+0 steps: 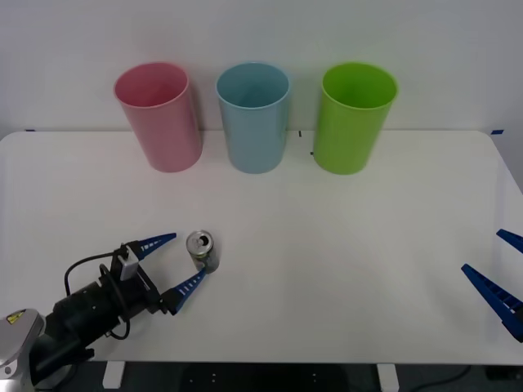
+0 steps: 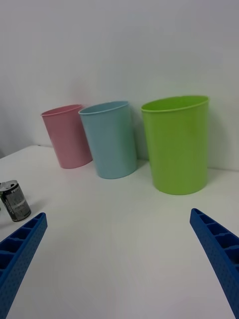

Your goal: Grasp the object on the table and drop it into the matching bin: aluminum can to the light blue bin, PET bottle to the pink bin.

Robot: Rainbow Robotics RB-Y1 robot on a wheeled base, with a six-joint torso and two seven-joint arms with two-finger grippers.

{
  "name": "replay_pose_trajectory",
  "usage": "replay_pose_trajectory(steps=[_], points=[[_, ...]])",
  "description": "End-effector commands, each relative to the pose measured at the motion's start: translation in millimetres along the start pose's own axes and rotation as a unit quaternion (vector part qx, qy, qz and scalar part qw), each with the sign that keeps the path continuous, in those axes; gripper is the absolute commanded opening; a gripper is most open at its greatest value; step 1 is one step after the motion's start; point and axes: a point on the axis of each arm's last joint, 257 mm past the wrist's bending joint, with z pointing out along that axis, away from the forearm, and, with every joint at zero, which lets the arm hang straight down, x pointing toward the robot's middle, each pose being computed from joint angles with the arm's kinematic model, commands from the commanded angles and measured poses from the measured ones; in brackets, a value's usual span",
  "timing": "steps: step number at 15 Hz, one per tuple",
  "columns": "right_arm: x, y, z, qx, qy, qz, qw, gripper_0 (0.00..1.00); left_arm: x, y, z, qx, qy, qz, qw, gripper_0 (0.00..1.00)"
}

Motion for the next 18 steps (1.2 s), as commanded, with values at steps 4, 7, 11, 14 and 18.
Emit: replay_pose_trajectory(steps=[4,7,11,14,18], points=[[0.0,0.0,0.0,0.000,0.000,0.000,1.0000,1.00,0.8,-11.7,27.0,0.001,0.002,0.013,0.9999,1.00],[0.0,0.0,0.0,0.000,0.000,0.000,1.0000,1.00,2.5,-16.1,34.6,0.002,0.006,0.019,0.9998,1.00],[0.0,0.0,0.0,0.000,0.000,0.000,1.0000,1.00,3.8,-16.5,38.8,-0.001,0.009,0.024,0.9997,1.00],[0.0,0.0,0.0,0.000,0.000,0.000,1.0000,1.00,3.7,-21.1,43.4,0.004,0.009,0.025,0.9996,1.00],[0.0,0.0,0.0,0.000,0.000,0.000,1.0000,1.00,4.0,-24.0,46.0,0.005,0.009,0.022,0.9997,0.53]])
